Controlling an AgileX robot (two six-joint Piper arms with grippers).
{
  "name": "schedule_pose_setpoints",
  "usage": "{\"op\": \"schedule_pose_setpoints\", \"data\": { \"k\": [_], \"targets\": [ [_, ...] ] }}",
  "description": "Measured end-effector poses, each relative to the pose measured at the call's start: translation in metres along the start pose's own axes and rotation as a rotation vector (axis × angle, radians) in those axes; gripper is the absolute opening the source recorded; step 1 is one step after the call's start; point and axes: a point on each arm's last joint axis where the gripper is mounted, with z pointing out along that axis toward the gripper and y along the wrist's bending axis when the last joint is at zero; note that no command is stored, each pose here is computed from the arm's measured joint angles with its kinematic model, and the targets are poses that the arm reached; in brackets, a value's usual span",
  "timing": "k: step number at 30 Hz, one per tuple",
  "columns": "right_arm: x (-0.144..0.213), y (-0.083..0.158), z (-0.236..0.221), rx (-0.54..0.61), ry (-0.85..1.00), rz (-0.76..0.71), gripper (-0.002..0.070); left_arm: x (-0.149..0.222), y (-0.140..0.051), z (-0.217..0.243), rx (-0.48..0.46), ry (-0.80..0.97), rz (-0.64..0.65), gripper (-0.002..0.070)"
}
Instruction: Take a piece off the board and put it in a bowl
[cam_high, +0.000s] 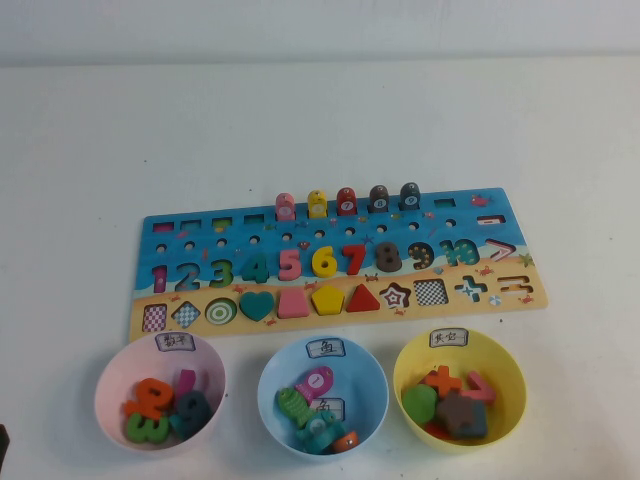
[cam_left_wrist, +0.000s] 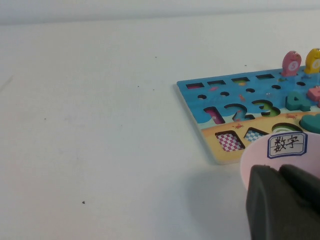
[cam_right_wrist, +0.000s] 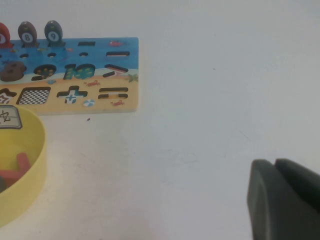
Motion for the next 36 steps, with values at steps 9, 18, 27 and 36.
{"op": "schedule_pose_setpoints", "data": {
  "k": [9,18,27,36],
  "targets": [
    [0.000,0.000,0.000,0.000,0.000,0.000,-0.0017,0.000,0.000,0.000,0.000,0.000,0.002,-0.0003],
    [0.000,0.000,0.000,0.000,0.000,0.000,-0.0017,-0.009,-0.002,0.000,0.029,-0.100,-0.071,-0.0003],
    [0.000,0.000,0.000,0.000,0.000,0.000,-0.0017,-0.024,-0.004,-0.002,0.083,-0.189,-0.360,-0.0003],
    [0.000,0.000,0.000,0.000,0.000,0.000,-0.0017,-0.092,-0.012,0.017,0.053,0.193,-0.392,-0.0003]
  ]
}}
